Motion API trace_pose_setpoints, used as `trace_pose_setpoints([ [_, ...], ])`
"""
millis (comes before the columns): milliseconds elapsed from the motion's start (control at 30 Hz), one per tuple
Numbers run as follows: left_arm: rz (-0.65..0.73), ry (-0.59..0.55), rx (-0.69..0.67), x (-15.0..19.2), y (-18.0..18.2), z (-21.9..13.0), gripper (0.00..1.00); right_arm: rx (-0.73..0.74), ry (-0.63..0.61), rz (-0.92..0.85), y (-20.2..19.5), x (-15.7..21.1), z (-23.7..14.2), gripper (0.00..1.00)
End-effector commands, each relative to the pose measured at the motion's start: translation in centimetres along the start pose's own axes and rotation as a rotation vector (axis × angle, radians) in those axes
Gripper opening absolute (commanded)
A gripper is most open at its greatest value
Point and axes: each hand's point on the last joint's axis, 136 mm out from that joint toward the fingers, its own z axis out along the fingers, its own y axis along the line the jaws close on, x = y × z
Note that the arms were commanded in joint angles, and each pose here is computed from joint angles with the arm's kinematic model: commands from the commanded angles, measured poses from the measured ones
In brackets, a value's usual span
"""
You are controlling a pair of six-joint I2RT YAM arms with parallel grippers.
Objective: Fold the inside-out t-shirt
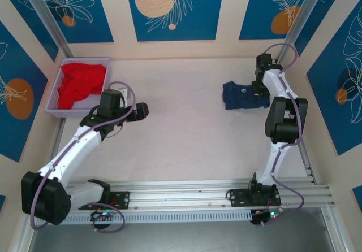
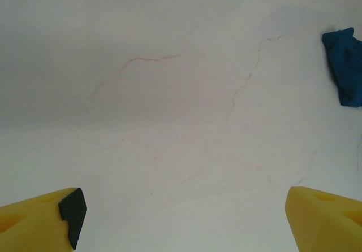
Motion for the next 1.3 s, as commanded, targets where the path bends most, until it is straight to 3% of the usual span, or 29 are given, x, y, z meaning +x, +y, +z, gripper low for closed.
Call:
trace_pose_setpoints([
  [0, -0.014, 0.027, 0.020, 1.0, -0.3, 0.2, 0.91, 0.205, 0.027, -0.006, -4.6, -0.9, 0.6, 0.10],
  [33, -0.013, 0.028, 0.012, 1.1, -0.1, 0.2, 0.91, 0.215, 0.030, 0.027, -5.2, -1.2, 0.6, 0.16],
  [167, -0.006, 0.032, -0.029, 1.5, 0.8, 0.4, 0.91, 0.226, 0.013, 0.070, -5.1, -1.9, 0.2, 0.56],
  [300, 0.015, 0.008, -0.081, 1.0, 1.6, 0.1, 0.92, 0.191, -0.093, 0.075, -3.3, -3.1, -3.2, 0.75],
  [433, 0.041, -0.067, -0.192, 0.0, 3.6, -1.0, 0.98, 0.083, -0.270, 0.084, 0.0, -3.1, -9.2, 0.94],
  [600, 0.070, -0.220, -0.352, -1.2, 6.7, -3.3, 1.00, -0.207, -0.492, 0.078, 7.0, 0.3, -16.1, 0.99],
  [700, 0.071, -0.347, -0.522, -1.6, 9.9, -5.1, 1.00, -0.326, -0.598, 0.091, 9.9, 3.4, -17.3, 0.99],
  [800, 0.147, -0.454, -0.632, -1.2, 12.2, -5.6, 1.00, -0.380, -0.686, 0.077, 11.0, 6.2, -15.0, 0.99],
  [933, 0.243, -0.523, -0.609, -0.4, 13.5, -3.1, 1.00, -0.421, -0.870, 0.121, 10.0, 7.7, -11.7, 0.99],
  [1067, 0.274, -0.489, -0.549, -0.2, 14.9, 1.1, 1.00, -0.435, -0.884, 0.195, 9.2, 7.7, -8.6, 0.99],
  [1267, 0.327, -0.470, -0.497, -1.4, 15.5, 4.8, 0.99, -0.485, -0.864, 0.179, 11.1, 6.3, -6.4, 0.99],
])
